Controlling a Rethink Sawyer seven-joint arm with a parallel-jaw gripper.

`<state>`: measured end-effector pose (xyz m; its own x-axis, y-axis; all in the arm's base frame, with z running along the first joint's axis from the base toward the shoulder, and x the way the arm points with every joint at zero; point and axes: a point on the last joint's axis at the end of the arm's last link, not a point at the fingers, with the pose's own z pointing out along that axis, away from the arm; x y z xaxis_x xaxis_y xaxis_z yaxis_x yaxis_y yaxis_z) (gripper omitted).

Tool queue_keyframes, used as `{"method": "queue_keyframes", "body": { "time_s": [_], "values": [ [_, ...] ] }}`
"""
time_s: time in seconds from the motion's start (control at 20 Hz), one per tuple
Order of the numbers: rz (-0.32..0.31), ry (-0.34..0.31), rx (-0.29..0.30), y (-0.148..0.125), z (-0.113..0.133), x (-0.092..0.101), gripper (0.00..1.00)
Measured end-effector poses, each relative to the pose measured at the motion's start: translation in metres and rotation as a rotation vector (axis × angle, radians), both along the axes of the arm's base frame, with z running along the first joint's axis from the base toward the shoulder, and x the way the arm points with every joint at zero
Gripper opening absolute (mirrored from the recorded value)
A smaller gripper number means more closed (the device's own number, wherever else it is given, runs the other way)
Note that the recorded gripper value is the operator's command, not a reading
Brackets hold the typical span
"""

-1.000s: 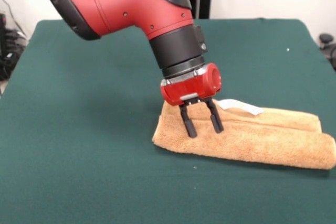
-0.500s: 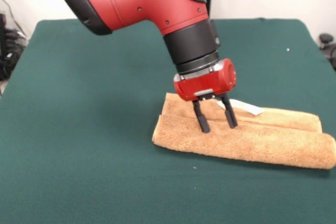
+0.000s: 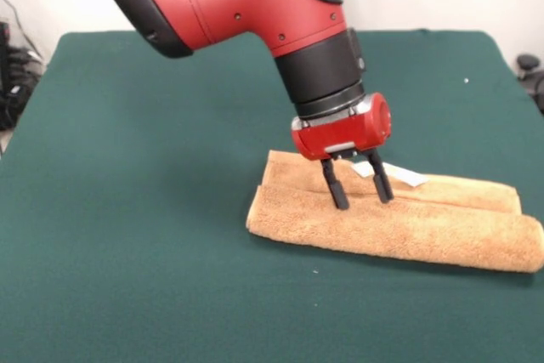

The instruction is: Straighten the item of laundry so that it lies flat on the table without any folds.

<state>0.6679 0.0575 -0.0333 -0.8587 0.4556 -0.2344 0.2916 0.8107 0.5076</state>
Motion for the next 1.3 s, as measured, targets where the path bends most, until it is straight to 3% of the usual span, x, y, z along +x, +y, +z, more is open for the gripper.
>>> {"method": "queue_keyframes", "body": {
  "time_s": [1.0, 1.3],
  "values": [
    [-0.021, 0.015, 0.037, 0.0, -0.0077, -0.0028, 1.0],
    [-0.004, 0.01, 0.011, 0.0032, -0.0064, -0.0037, 1.0]
  ]
}}
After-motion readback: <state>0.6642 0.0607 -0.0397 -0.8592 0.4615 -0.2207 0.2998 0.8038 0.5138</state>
